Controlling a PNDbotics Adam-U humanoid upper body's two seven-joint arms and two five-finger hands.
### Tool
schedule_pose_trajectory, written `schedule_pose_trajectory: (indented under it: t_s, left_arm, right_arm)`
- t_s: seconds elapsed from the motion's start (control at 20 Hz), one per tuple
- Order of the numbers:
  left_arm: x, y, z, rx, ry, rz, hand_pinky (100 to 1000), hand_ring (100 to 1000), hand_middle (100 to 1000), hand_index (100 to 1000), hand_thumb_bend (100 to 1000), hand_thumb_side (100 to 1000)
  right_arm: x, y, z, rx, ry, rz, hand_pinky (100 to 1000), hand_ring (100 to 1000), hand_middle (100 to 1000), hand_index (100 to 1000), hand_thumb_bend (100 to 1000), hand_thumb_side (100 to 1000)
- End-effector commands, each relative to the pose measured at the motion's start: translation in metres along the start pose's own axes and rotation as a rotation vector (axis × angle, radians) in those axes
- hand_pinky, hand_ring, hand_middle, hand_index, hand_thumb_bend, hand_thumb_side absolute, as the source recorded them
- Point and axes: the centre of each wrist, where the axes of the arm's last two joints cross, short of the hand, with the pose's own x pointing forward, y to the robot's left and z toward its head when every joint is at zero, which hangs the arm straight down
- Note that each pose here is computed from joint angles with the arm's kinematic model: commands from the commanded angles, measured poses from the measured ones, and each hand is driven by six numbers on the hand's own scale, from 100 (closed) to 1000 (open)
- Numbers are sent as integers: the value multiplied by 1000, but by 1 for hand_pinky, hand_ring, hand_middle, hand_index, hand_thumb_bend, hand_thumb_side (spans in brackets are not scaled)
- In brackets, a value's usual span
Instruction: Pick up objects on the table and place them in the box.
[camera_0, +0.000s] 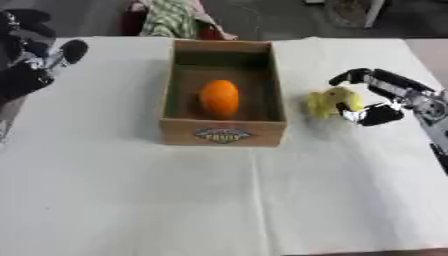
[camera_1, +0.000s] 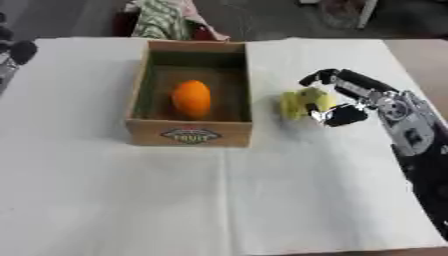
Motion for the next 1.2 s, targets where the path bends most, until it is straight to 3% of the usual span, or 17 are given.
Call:
schedule_pose_trajectory:
  t_s: [0.05,0.35,0.4,0.45,0.65,0.95,1.2]
  left_arm:
    - [7,11,-2,10,-24,-21,762,395,576,746,771,475]
    - [7,12,-2,10,-23,-22,762,395,576,746,770,470]
    - [7,12,-2,9,-23,-21,762,395,576,746,770,470]
    - [7,11,-2,9,-23,-21,762,395,576,746,769,470]
    - [6,11,-1,7,-20,-22,762,395,576,746,762,470]
    - [6,11,-1,7,-20,-22,762,394,577,746,762,469]
    - [6,11,-1,6,-19,-21,762,394,577,746,761,469]
  right_arm:
    - [0,-14,2,9,15,68,952,998,840,899,100,282]
    - [-2,-14,3,106,61,141,954,999,863,916,100,316]
    - [-2,-15,3,112,67,154,952,996,864,918,100,265]
    - [-2,-16,3,118,73,168,948,990,866,918,100,315]
    - [-2,-16,4,126,105,219,920,961,852,922,100,307]
    - [1,-22,4,60,155,294,810,873,790,901,100,286]
    - [5,-28,4,-42,179,336,630,714,628,817,100,258]
